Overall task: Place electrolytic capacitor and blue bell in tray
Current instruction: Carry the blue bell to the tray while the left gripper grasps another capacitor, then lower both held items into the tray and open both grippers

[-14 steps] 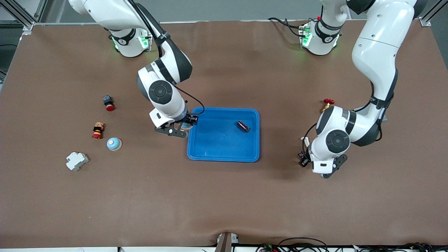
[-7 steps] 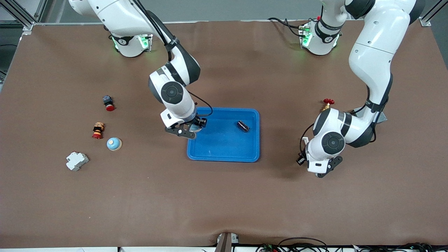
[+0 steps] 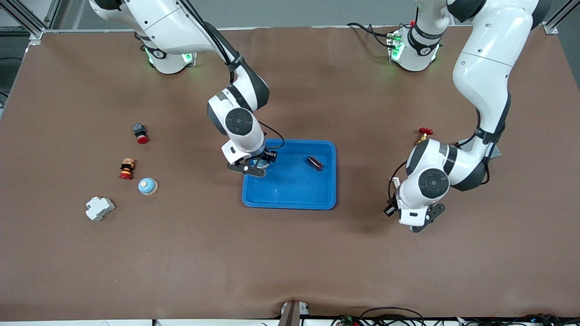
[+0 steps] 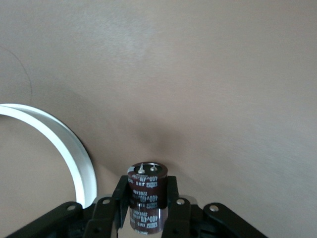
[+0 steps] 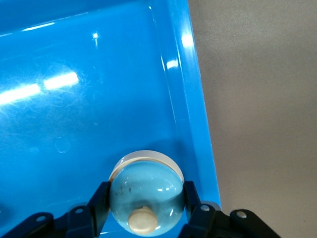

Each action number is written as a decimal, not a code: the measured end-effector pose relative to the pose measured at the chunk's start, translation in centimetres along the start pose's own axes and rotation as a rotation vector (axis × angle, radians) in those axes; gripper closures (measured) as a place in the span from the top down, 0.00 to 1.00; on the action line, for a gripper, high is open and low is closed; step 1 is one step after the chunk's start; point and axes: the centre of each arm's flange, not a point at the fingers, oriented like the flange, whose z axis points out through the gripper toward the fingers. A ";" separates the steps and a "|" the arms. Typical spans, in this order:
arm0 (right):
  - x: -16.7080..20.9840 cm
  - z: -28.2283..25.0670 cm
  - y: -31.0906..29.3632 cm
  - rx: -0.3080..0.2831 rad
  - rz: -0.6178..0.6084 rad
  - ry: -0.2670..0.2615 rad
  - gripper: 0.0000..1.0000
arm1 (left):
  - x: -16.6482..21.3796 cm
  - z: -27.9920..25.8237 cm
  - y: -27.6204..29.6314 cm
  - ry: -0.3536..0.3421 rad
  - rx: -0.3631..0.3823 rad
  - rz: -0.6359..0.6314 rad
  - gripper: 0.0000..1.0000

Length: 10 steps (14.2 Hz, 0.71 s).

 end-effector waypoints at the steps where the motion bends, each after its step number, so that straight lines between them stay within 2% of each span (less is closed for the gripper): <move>1: 0.0 0.2 0.0 -0.002 -0.001 -0.002 0.64 | -0.6 -1.1 0.5 0.003 -0.009 -0.008 0.34; 6: -0.4 1.1 -0.9 -0.006 -0.013 -0.006 0.64 | -6.6 -5.5 4.9 -0.014 -0.070 -0.165 0.34; 10: -0.5 1.3 -1.1 -0.006 -0.016 -0.007 0.64 | -12.2 -6.4 8.3 -0.022 -0.087 -0.254 0.34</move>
